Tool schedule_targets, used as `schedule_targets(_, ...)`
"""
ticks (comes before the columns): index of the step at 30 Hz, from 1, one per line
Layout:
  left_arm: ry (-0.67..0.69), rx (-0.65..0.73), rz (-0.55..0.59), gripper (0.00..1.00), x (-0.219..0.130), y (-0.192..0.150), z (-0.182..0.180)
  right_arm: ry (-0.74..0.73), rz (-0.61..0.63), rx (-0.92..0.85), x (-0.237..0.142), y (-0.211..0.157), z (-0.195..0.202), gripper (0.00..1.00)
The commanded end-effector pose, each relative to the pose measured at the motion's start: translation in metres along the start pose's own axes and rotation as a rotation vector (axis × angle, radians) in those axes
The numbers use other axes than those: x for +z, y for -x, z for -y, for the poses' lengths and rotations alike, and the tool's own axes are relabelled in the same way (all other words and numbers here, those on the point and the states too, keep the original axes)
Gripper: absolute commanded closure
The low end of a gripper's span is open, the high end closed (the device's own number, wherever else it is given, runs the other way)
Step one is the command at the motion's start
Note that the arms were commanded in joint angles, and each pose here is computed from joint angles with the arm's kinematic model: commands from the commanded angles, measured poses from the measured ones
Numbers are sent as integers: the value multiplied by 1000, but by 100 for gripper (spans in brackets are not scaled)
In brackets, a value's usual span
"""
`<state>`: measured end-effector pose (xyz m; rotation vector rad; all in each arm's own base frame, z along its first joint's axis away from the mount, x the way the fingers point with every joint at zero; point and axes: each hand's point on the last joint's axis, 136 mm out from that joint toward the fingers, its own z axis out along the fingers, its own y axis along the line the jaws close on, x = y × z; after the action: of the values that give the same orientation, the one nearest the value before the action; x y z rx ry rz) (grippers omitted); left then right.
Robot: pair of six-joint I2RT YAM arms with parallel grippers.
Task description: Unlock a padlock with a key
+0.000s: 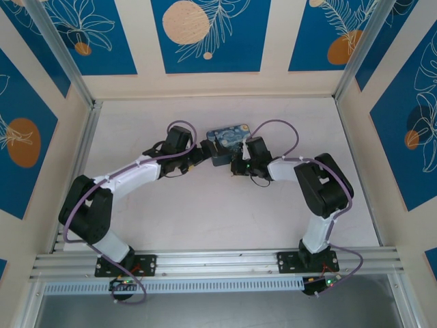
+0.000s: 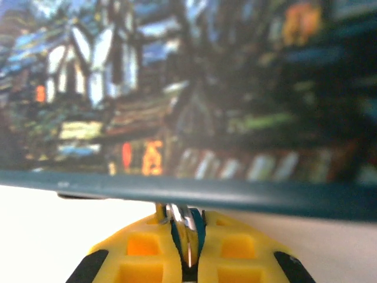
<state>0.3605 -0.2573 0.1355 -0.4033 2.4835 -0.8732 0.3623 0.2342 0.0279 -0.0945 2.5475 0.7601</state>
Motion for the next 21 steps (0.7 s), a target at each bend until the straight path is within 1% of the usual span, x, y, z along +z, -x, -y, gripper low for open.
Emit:
schedule_targets(1, -6, 37, 9, 0, -4, 5, 9, 78, -67, -15, -17, -23, -14, 100)
schedule_targets(5, 8, 55, 13, 0, -9, 4, 5, 111, -120, -4, -31, -53, -15, 100)
schedule_targets(11, 23, 70, 3, 0, -13, -3, 0, 105, -175, 40, -45, -98, -9, 100)
schedule_targets(17, 52, 137, -25, 0, -16, -16, 3, 81, -201, 74, -63, -134, -4, 100)
schedule_targets(21, 89, 208, -47, 0, -18, -28, 4, 58, -185, 106, -72, -143, 4, 100)
